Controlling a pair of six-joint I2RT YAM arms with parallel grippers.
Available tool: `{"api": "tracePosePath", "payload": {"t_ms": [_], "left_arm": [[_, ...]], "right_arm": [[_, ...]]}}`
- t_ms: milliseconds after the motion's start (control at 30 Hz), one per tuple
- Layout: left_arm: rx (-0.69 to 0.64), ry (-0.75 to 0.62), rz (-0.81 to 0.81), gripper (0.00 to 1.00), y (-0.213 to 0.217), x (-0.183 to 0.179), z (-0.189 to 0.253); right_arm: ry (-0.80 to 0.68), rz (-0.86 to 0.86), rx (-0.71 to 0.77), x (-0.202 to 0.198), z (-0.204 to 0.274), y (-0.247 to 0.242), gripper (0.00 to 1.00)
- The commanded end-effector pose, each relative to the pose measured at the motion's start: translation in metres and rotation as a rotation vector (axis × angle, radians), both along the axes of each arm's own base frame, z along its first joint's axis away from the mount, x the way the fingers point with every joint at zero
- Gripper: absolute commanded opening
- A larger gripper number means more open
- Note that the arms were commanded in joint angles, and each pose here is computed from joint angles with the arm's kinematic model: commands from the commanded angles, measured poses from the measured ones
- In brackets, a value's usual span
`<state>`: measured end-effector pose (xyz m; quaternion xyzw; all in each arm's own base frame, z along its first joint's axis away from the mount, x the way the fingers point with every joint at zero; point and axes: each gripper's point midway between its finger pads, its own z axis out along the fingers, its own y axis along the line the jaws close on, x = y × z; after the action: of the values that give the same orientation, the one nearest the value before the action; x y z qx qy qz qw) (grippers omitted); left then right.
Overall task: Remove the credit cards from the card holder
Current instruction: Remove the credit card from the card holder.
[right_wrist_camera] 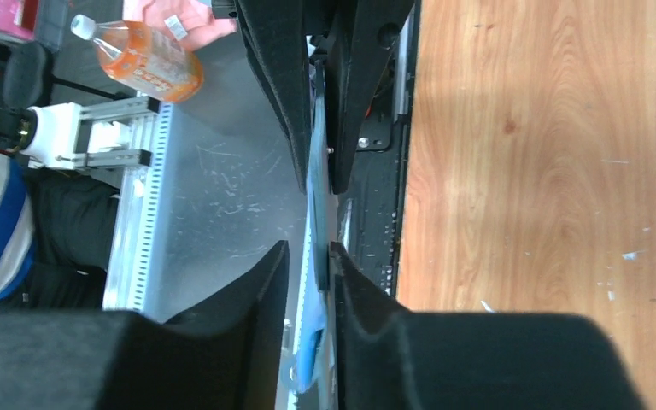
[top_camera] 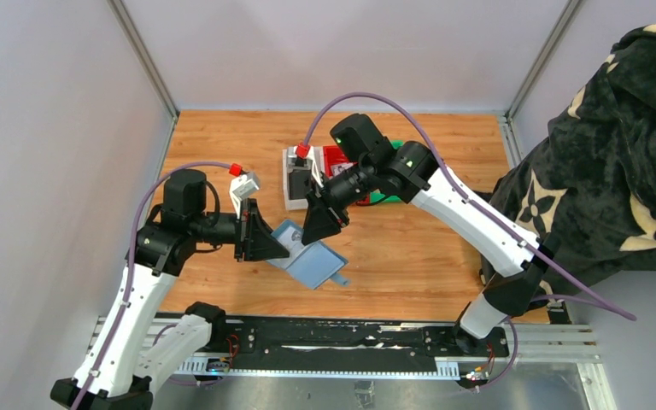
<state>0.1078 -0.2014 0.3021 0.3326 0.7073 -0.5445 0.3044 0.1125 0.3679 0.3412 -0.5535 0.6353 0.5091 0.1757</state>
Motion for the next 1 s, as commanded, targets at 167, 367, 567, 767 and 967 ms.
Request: {"api": "tracePosePath", "payload": {"t_ms": [167,367,567,767,967], "left_arm": [[0.051,0.005,0.084,0.05,0.001,0.018,0.0],[-0.049,0.012,0.282,0.0,-0.003,0.05,0.023],[-0.157,-0.071,0.418,0.0,0.003,0.065,0.051],[-0.192,-0.042,0.444,0.0,0.002,0.07,0.057],[-0.21,-0.019,0.437,0.0,0.001,0.067,0.059]], "right_arm": [[-0.179,-0.305,0.129,0.047,0.031,-0.006,0.49],[-0.061,-0.482,0.265,0.063,0.068,-0.02,0.48],[0.148,-0.456,0.417,0.042,0.079,-0.013,0.47],[0.29,-0.443,0.39,0.033,0.045,0.006,0.45],[0.315,-0.444,0.366,0.034,0.028,0.016,0.44]]}}
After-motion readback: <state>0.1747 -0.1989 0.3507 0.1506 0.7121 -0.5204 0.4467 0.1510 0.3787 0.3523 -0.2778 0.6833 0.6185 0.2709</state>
